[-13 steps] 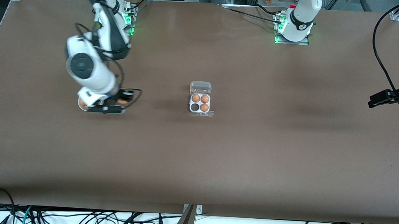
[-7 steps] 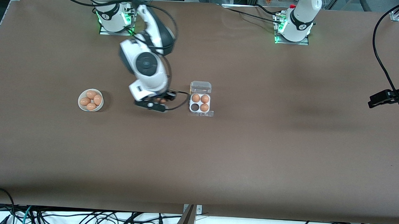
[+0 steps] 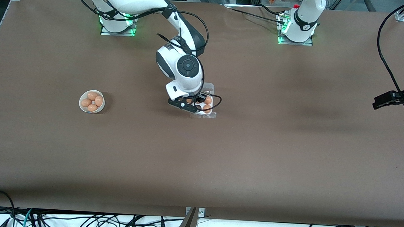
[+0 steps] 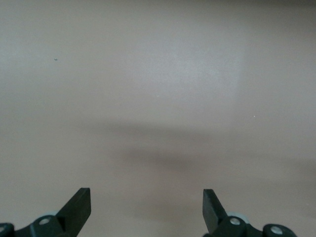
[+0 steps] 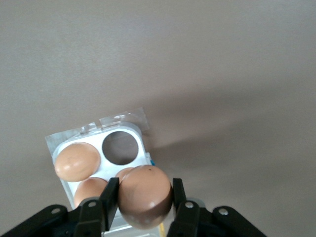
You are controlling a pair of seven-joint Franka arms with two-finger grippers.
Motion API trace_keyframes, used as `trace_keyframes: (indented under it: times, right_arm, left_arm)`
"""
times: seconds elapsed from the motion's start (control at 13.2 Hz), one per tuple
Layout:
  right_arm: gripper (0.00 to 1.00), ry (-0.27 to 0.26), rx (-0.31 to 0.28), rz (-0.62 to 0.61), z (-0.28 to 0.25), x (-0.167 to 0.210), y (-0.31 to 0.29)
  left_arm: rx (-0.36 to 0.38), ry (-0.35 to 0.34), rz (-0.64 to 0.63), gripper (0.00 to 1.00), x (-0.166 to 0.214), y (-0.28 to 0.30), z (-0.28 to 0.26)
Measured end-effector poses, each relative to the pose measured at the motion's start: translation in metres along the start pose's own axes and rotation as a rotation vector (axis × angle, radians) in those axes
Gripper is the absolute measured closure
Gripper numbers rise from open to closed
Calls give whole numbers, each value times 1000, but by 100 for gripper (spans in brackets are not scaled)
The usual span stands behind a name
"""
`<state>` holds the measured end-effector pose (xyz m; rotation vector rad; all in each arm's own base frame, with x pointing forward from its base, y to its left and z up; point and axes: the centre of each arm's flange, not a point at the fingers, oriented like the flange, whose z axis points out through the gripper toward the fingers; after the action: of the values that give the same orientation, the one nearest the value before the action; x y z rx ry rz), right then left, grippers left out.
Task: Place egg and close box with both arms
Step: 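Lower the egg into the empty slot and open the right gripper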
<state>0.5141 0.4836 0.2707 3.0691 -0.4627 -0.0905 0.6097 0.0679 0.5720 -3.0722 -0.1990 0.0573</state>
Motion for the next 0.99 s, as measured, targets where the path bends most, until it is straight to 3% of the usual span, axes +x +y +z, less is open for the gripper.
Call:
trace_keyframes:
  times: [0.38,0.99]
  right_arm:
    - [52,30,61,-4,6,2,-11]
    - [52,20,53,-18,33,-4,-22]
  left_arm:
    - [0,-2,0,0,1,0,2]
    - [0,-6,0,0,1,0,3]
